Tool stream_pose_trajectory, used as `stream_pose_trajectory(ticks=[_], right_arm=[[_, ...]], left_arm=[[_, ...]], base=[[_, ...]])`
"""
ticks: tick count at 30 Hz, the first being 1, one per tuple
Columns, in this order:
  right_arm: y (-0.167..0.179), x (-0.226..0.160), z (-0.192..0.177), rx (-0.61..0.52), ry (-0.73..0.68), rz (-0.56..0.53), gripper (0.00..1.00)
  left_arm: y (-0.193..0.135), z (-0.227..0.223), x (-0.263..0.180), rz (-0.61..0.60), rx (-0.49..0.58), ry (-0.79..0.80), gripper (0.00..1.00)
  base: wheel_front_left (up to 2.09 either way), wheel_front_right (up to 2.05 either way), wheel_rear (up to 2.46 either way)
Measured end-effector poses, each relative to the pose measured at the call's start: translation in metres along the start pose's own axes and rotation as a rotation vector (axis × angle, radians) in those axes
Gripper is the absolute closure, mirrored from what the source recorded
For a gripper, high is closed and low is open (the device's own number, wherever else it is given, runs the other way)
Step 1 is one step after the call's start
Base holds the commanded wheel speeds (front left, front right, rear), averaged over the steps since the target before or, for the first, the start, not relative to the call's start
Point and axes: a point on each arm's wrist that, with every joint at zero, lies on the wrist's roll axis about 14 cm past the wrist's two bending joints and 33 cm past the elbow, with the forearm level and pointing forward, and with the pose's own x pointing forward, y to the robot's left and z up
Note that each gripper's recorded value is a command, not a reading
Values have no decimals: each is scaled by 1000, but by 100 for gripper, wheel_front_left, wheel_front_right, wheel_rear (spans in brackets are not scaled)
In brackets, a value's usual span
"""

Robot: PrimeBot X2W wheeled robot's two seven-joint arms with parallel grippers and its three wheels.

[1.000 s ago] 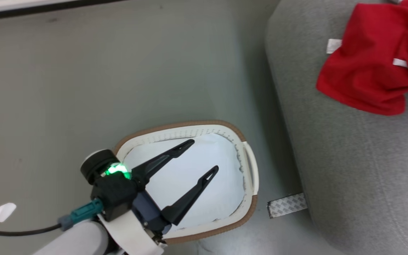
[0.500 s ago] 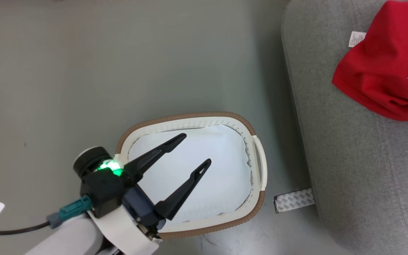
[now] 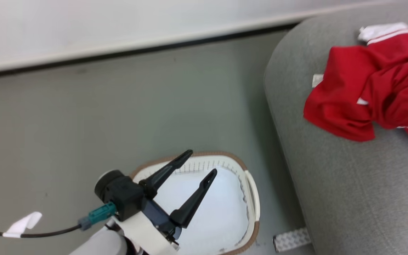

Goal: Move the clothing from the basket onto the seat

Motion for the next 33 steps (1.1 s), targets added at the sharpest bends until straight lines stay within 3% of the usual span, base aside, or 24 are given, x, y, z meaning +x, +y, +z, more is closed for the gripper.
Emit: stream_pose_trajectory(ticks=[7, 12, 16, 26, 33], right_arm=[[-15, -63, 23, -23, -97, 59, 0], [-12, -100, 64, -36, -314, 96, 0], [17, -112, 83, -82, -425, 172, 0], [115, -158, 158, -43, -833, 399, 0], [178, -180, 152, 8, -974, 512, 0]], left_arm=[[-23, 30, -5, 44, 49, -43, 0], [-29, 52, -12, 93, 78, -88, 0], [-23, 67, -24, 158, 99, -122, 0], [23, 111, -89, 439, 184, -228, 0], [64, 130, -167, 700, 182, -302, 0]], base=[[0, 0, 0], [0, 0, 0], [0, 0, 0], [0, 0, 0], [0, 0, 0]])
